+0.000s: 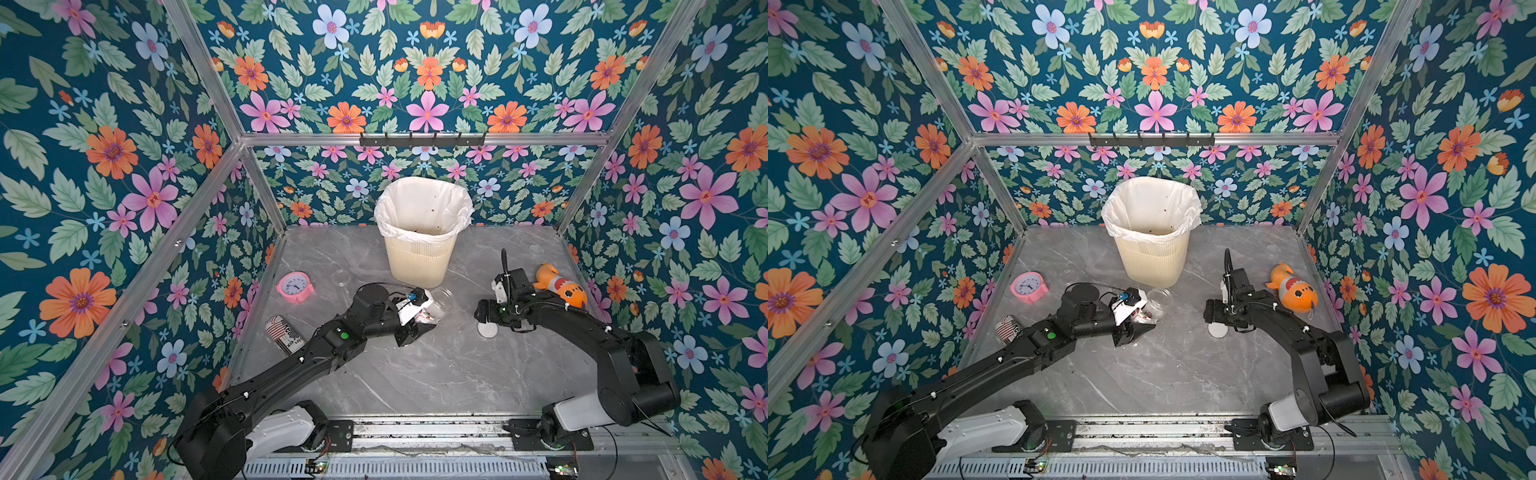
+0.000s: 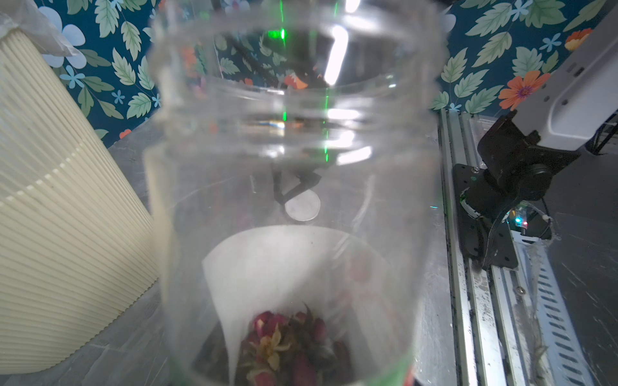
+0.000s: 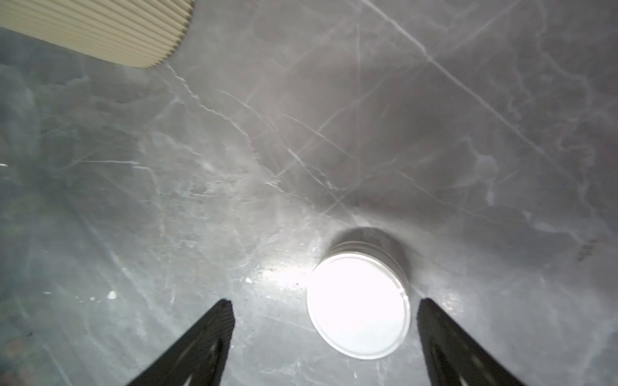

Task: Empty the moldy dried flower tea in the jars
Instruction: Place the lid at the center of the board, then pour the moldy dried flower tea into the trash bin.

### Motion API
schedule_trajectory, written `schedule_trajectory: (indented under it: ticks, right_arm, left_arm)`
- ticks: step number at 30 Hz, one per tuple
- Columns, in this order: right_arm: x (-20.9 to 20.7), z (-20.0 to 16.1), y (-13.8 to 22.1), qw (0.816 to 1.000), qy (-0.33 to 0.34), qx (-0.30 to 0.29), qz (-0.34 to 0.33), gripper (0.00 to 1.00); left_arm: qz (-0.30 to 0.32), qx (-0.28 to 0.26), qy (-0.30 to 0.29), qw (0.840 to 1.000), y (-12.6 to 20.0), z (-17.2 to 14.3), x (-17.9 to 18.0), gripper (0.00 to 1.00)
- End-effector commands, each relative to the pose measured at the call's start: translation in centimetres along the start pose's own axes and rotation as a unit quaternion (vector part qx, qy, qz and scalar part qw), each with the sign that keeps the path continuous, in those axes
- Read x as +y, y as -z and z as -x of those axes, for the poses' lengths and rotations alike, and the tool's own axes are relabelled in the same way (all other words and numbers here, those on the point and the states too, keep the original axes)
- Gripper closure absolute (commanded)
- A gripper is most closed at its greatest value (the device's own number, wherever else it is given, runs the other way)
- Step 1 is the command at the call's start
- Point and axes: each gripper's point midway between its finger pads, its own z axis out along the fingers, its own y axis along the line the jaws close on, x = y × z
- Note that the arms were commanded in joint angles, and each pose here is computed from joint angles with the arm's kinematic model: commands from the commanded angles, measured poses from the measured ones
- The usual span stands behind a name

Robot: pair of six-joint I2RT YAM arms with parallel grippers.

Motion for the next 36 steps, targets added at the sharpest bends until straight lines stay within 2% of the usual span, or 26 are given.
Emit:
schedule_trajectory:
  ticks: [1, 5, 8, 12, 17, 22, 25, 30, 36]
  right_arm:
    - [2.6, 0.7, 2.1, 0.997, 0.025, -0.020, 0.063, 0.13]
    - [6.1, 1.0, 5.1, 0.984, 0.087, -0.048, 0.151, 0.13]
    - [8.6, 0.6, 7.5, 0.963, 0.139, -0.074, 0.219, 0.13]
    - [11.7, 0.2, 11.1, 0.924, 0.182, -0.122, 0.313, 0.08]
    - [14.8, 1.6, 15.5, 0.878, 0.188, -0.187, 0.400, 0.03]
    - [17.9, 2.1, 19.7, 0.810, 0.233, -0.244, 0.481, 0.01]
    - [18.9, 1.7, 20.7, 0.781, 0.267, -0.258, 0.502, 0.01]
    - [20.9, 1.2, 21.5, 0.749, 0.309, -0.255, 0.528, 0.01]
    - [22.9, 1.7, 21.4, 0.743, 0.312, -0.273, 0.526, 0.01]
  left_arm:
    - [0.007, -0.034, 0.004, 0.999, 0.1, 1.8, 0.4, 0.47]
    - [0.010, -0.053, 0.016, 0.998, 0.1, 2.7, 0.6, 0.47]
    - [0.015, -0.064, 0.025, 0.998, 0.1, 3.4, 0.9, 0.47]
    - [0.016, -0.083, 0.043, 0.995, -0.1, 4.5, 1.2, 0.47]
    - [0.009, -0.120, 0.062, 0.991, -0.1, 6.2, 1.3, 0.46]
    - [-0.010, -0.126, 0.067, 0.990, -0.3, 6.8, 0.9, 0.46]
    - [-0.029, -0.133, 0.069, 0.988, -0.4, 7.3, 0.3, 0.46]
    - [-0.045, -0.147, 0.071, 0.985, -0.4, 8.3, 0.0, 0.46]
    - [0.002, -0.166, 0.092, 0.982, -0.2, 9.2, 1.8, 0.46]
